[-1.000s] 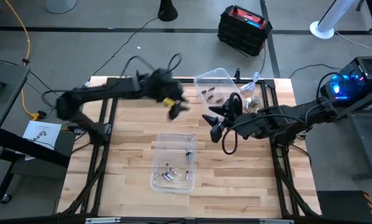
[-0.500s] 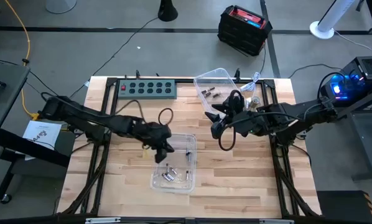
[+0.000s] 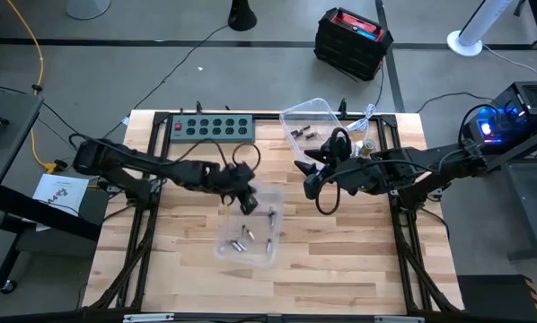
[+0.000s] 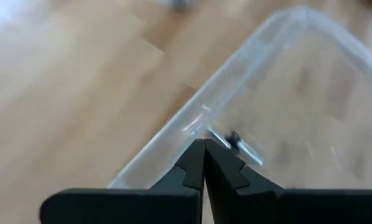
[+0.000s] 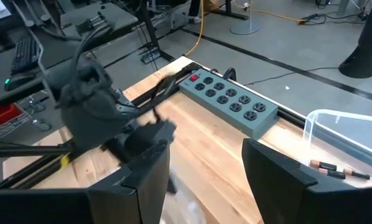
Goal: Sort batteries
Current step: Move the left transparent bin to the center of the table, then move the right transparent bin to the center of the table
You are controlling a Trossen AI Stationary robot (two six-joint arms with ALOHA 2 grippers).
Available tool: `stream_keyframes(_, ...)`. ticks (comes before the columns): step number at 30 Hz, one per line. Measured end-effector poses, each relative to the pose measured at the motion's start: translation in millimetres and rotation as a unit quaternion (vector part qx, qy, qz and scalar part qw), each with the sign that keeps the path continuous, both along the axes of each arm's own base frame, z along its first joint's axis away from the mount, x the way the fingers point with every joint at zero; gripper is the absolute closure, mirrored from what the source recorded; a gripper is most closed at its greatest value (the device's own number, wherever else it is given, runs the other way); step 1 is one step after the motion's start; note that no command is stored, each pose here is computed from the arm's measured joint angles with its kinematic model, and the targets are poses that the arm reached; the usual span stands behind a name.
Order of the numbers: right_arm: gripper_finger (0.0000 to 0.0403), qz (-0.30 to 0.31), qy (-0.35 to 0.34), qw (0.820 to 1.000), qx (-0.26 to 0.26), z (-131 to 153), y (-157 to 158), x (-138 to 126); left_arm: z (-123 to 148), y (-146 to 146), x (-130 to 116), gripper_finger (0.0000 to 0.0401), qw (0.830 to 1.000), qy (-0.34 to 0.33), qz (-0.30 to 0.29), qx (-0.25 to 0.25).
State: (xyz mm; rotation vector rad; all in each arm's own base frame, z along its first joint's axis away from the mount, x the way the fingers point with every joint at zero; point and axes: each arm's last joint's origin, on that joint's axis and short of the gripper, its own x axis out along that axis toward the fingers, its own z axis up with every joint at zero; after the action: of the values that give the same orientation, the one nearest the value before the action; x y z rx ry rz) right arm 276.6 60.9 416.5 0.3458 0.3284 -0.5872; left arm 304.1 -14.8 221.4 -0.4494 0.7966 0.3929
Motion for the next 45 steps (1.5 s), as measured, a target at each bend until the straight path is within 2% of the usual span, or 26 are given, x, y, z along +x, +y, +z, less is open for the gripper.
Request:
stream_keyframes(4, 0.0206, 0.003, 0.002, 1.0, 0.002, -0.5, 0.6, -0.3, 7.4, 21.4, -8.1, 0.0401, 0.998, 0.012, 0.038, 0.039)
stream_keyframes(7, 0.0206, -0.004, 0.02, 1.0, 0.023, -5.6, 0.1, -3.4, 11.4, 38.9, -17.0, 0.0401, 0.994, 0.033, 0.073, 0.071)
stream_keyframes(10, 0.0206, -0.052, 0.056, 0.996, 0.053, -16.8, -6.5, -9.2, 18.0, 58.7, -24.8, 0.0401, 0.987, 0.038, 0.115, 0.103)
stream_keyframes(13, 0.0206, -0.113, 0.098, 0.986, 0.073, -28.8, -19.4, -14.6, 23.0, 77.4, -30.9, 0.0401, 0.982, 0.034, 0.148, 0.11)
stream_keyframes(16, 0.0206, -0.162, 0.126, 0.974, 0.093, -40.2, -36.4, -17.0, 28.1, 93.4, -36.7, 0.0401, 0.978, 0.027, 0.169, 0.117)
stream_keyframes(19, 0.0206, -0.186, 0.157, 0.962, 0.127, -57.5, -59.0, -14.2, 31.2, 107.2, -41.1, 0.0401, 0.975, 0.033, 0.167, 0.141)
stream_keyframes(25, 0.0206, -0.196, 0.218, 0.938, 0.185, -107.4, -113.2, -11.7, 36.1, 128.6, -47.5, 0.0401, 0.97, 0.041, 0.157, 0.182)
stream_keyframes(28, 0.0206, -0.204, 0.229, 0.927, 0.215, -131.7, -140.1, -17.2, 38.9, 136.4, -50.8, 0.0401, 0.971, 0.028, 0.16, 0.175)
stream_keyframes(31, 0.0206, -0.208, 0.252, 0.909, 0.26, -157.3, -156.5, -28.2, 49.7, 137.3, -56.1, 0.0401, 0.973, -0.01, 0.166, 0.16)
stream_keyframes(35, 0.0206, -0.167, 0.274, 0.9, 0.295, -178.1, -153.8, -32.3, 73.3, 130.5, -68.7, 0.0401, 0.968, -0.063, 0.167, 0.174)
stream_keyframes(39, 0.0206, -0.131, 0.288, 0.902, 0.294, -181.6, -133.2, -27.0, 102.0, 116.4, -90.1, 0.0401, 0.962, -0.121, 0.152, 0.194)
stream_keyframes(45, 0.0206, -0.099, 0.287, 0.907, 0.292, -179.9, -97.2, -20.1, 133.4, 81.8, -123.6, 0.0401, 0.959, -0.206, 0.075, 0.178)
